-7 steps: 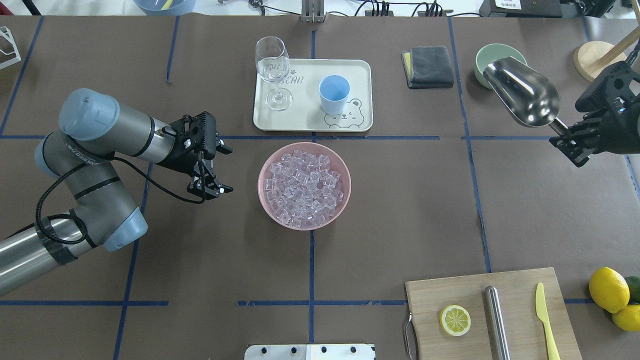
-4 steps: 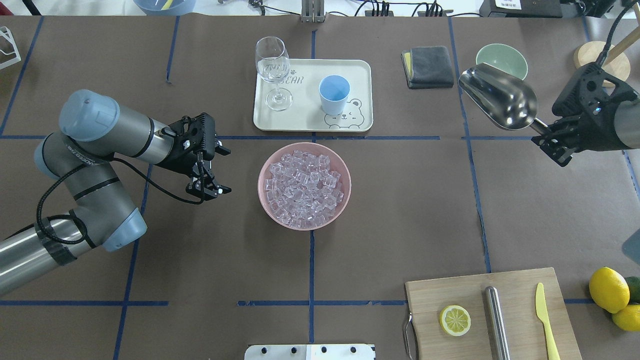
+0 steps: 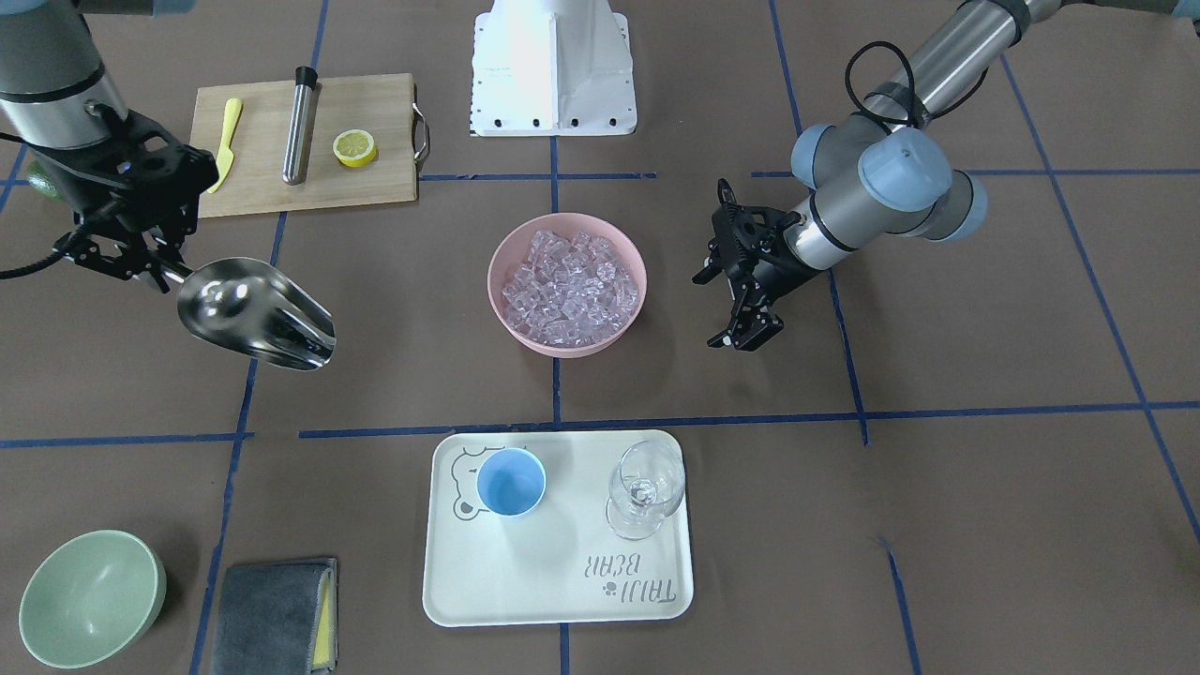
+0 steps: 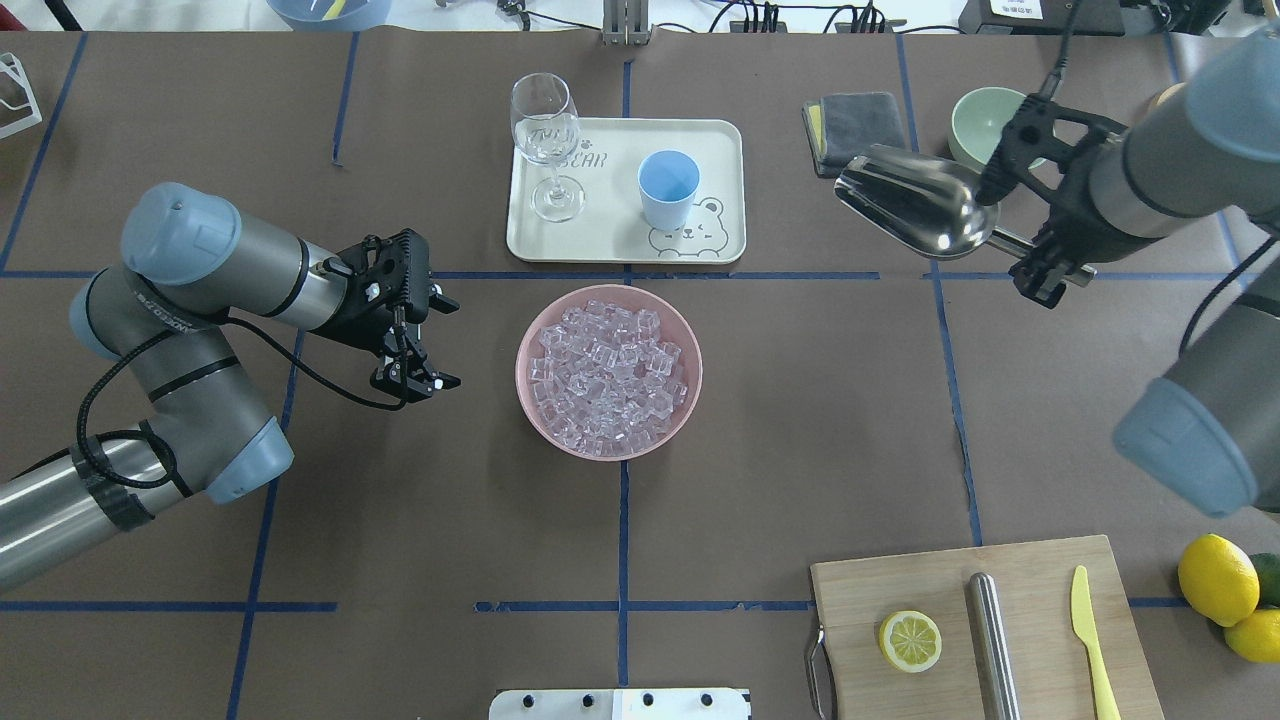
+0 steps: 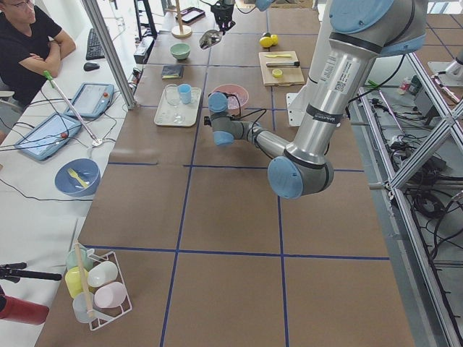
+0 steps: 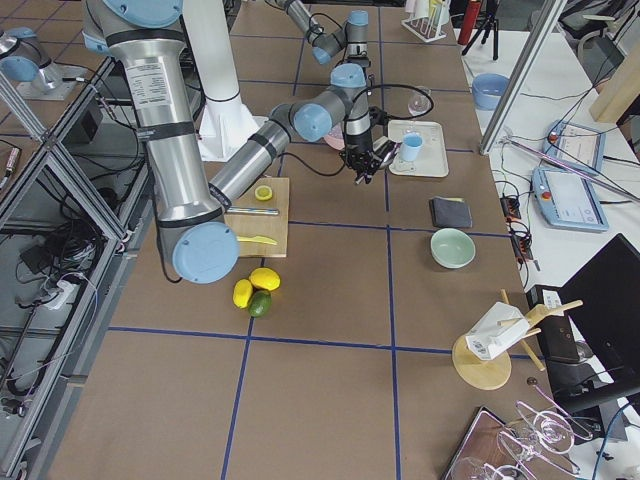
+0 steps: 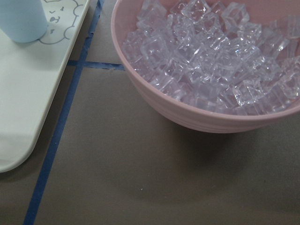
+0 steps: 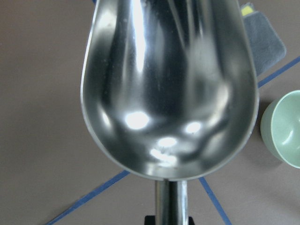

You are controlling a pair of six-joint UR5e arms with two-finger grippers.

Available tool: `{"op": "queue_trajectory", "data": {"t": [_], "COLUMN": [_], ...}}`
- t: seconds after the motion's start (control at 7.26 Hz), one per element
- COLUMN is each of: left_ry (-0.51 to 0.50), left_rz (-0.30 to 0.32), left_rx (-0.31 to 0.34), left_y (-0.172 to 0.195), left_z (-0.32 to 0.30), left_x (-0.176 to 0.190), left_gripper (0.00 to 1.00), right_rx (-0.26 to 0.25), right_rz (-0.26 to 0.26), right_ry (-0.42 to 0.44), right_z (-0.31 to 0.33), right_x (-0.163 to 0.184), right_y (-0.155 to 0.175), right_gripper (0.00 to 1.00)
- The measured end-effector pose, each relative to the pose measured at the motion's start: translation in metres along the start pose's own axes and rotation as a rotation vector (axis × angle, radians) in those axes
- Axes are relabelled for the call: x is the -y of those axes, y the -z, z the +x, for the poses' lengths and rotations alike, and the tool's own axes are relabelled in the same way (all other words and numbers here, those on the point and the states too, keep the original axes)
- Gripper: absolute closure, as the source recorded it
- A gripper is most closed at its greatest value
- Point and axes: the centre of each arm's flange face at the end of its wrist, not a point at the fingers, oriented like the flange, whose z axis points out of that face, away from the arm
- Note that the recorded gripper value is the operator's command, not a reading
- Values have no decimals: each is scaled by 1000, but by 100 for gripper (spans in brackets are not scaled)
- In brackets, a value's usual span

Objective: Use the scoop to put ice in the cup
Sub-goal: 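Carry the scoop with the right gripper over the pink ice bowl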

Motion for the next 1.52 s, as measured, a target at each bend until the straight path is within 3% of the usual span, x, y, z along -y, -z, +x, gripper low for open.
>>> {"op": "queue_trajectory", "data": {"t": [0.14, 0.28, 0.55, 0.96, 1.52], "left_ry": [-2, -4, -10, -8, 3], "left_rz": [3, 6, 8, 11, 15], "left_rx": [0, 0, -19, -51, -56], "left_y": [0, 0, -8, -23, -26], "left_z": [0, 1, 10, 27, 29], "left_x": [1, 1, 4, 11, 17], "left_gripper": [0, 0, 0, 0, 0], "right_rx": [-67, -139, -192, -175, -105], "right_rz": [-117, -195, -258, -313, -377], "right_ry": [65, 138, 223, 287, 343], "right_z": [-27, -55, -85, -106, -119], "right_x": [33, 54, 82, 113, 145], "right_y": [13, 22, 37, 32, 30], "right_gripper": [100, 100, 100, 100, 100]}}
